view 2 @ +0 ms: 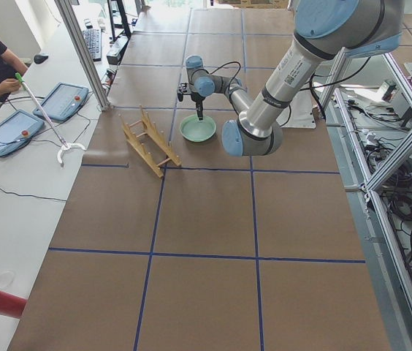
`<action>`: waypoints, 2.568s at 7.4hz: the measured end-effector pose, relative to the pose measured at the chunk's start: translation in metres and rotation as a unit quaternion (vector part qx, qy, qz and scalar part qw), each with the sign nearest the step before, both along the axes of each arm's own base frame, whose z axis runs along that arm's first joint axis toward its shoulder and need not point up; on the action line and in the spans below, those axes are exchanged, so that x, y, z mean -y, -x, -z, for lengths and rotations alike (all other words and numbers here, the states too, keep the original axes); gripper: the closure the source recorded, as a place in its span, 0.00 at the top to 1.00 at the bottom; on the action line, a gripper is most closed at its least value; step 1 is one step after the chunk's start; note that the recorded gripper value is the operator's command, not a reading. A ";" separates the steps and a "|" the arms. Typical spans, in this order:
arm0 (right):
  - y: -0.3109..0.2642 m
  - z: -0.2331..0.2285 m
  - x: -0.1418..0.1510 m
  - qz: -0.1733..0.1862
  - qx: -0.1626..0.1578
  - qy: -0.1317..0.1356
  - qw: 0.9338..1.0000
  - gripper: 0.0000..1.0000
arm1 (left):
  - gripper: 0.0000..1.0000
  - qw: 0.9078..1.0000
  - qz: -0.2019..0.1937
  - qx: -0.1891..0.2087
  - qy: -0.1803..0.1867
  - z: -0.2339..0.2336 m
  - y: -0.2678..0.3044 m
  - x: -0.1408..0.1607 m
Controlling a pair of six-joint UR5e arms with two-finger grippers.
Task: Place plate on rack
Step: 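Close the left gripper on the plate rim and lift it, then carry the plate upright with the left gripper above the wooden rack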
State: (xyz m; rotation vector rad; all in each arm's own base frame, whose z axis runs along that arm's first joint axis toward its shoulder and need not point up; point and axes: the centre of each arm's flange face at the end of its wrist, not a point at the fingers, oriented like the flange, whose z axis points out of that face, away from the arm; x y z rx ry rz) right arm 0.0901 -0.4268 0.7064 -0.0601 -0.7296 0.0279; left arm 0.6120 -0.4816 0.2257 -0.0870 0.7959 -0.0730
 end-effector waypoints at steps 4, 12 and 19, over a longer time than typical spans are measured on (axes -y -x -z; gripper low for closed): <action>0.000 0.000 0.000 0.000 0.000 0.000 1.000 1.00 | 0.00 1.000 -0.001 0.007 0.005 0.000 0.001 -0.001; 0.000 0.000 0.000 0.000 0.000 0.000 1.000 1.00 | 0.00 0.979 0.171 -0.105 -0.042 0.132 0.191 0.053; 0.000 0.000 0.000 0.000 0.000 0.000 1.000 1.00 | 0.00 0.792 0.361 -0.476 -0.124 0.050 0.367 0.132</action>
